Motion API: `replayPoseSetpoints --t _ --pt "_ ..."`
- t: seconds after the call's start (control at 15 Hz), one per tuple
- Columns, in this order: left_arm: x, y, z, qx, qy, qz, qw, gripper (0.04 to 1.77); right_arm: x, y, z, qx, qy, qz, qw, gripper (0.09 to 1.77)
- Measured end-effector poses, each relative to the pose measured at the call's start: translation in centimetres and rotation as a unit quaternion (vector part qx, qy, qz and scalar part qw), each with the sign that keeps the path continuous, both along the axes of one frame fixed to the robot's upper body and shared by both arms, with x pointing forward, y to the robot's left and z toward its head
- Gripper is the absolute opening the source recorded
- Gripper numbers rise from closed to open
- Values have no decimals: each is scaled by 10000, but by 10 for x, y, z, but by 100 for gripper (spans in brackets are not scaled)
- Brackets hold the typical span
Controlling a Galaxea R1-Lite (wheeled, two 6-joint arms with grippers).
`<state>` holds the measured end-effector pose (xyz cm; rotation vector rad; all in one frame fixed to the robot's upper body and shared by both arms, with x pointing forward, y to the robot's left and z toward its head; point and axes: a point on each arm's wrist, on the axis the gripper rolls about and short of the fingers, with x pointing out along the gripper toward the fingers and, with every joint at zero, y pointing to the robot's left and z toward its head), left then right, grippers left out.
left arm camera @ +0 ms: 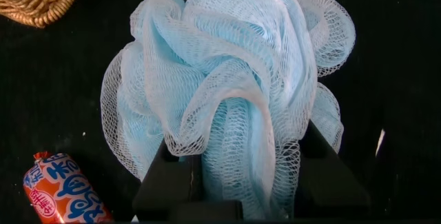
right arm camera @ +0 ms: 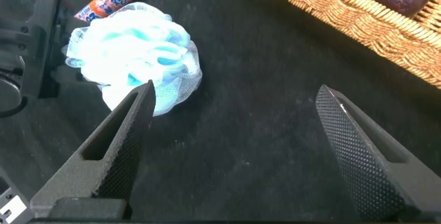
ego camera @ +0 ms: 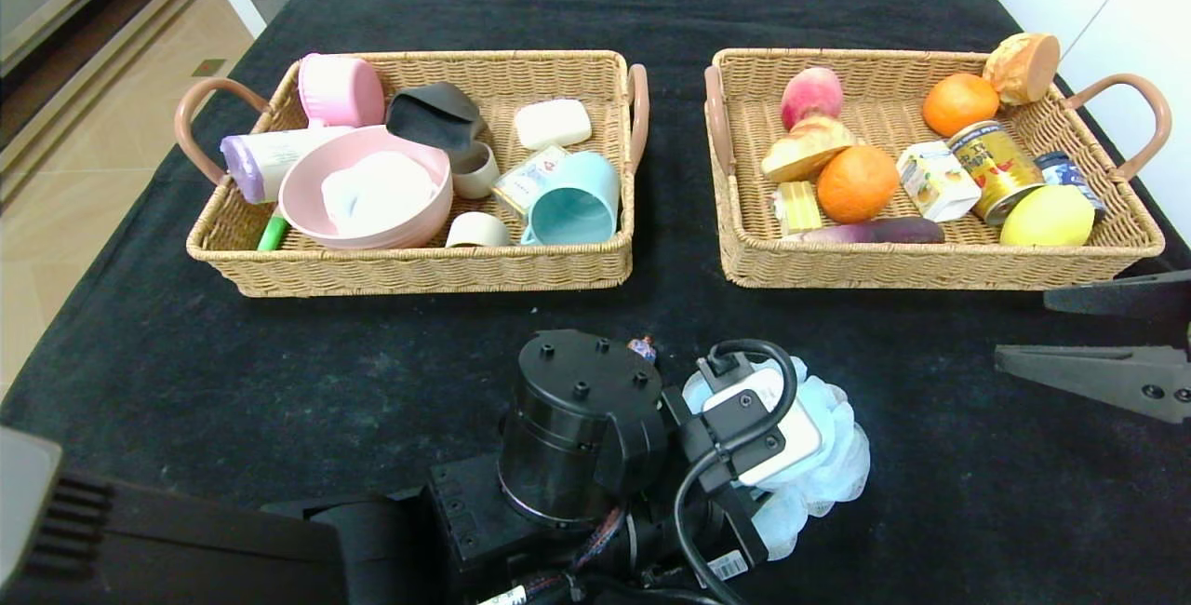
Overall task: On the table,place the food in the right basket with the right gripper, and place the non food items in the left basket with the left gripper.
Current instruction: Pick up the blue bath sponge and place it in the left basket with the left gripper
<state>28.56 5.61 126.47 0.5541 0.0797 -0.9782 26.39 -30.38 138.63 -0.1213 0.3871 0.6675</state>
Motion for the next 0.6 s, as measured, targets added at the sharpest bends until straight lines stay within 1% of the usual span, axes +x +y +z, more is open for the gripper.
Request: replayPoseSetpoints --t 0.13,0.6 --pt "0 1 0 12 6 6 10000 65 0 0 0 -1 -1 -5 10000 170" --pt "-3 3 5 -27 -17 -1 10000 55 0 0 0 -3 -2 -1 10000 170"
